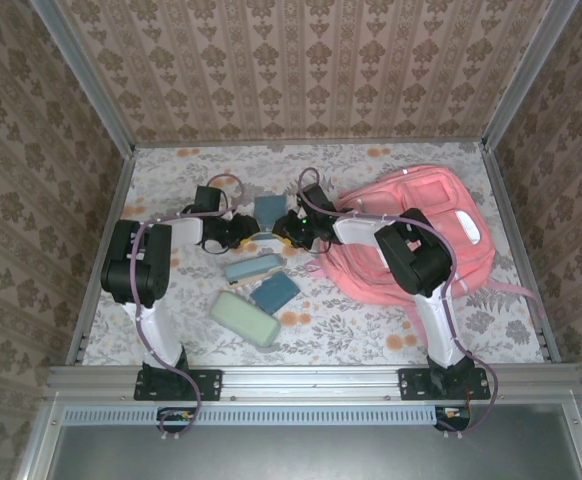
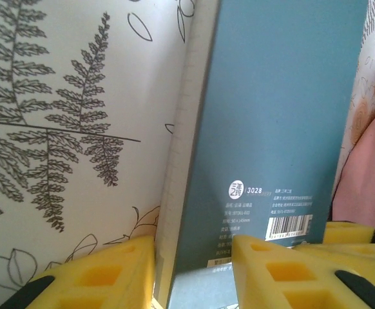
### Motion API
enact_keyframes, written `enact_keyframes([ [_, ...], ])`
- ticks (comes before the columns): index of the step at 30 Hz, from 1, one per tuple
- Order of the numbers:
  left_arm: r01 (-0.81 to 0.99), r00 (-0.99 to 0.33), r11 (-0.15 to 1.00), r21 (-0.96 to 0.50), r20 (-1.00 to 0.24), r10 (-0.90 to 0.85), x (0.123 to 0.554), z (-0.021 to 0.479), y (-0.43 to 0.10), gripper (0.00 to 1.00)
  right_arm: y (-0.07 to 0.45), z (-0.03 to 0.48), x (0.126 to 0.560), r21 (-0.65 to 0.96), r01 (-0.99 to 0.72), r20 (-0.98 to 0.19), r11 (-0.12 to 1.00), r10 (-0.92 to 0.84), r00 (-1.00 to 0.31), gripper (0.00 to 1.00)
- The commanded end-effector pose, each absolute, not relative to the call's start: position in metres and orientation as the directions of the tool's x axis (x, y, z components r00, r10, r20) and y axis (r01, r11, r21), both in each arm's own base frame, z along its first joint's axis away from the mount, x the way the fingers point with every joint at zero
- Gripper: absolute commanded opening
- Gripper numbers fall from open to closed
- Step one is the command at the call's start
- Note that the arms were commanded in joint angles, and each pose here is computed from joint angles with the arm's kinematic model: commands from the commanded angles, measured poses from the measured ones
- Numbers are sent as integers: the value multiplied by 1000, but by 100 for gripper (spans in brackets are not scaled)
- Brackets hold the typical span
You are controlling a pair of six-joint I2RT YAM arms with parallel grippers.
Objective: Pack the student bag
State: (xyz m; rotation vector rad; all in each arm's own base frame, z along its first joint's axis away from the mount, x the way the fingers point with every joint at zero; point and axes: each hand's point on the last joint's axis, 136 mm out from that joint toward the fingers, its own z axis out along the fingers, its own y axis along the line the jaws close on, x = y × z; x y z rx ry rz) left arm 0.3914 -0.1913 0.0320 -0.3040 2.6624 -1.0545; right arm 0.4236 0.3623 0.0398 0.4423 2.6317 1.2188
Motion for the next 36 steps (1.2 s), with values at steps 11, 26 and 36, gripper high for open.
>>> enact_keyframes([
  [11, -104, -939, 695, -712, -161, -305, 391, 47, -179, 47, 353, 80, 441, 807, 99, -132, 583, 341, -931, 4],
  [26, -132, -905, 502, -855, -103, -412, 428, 68, -184, 74, 375, 160, 442, 917, -64, -184, 394, 274, -944, 4],
  [36, -136, -904, 439, -888, -70, -421, 434, 61, -206, 54, 378, 165, 438, 924, -82, -185, 372, 250, -950, 5],
])
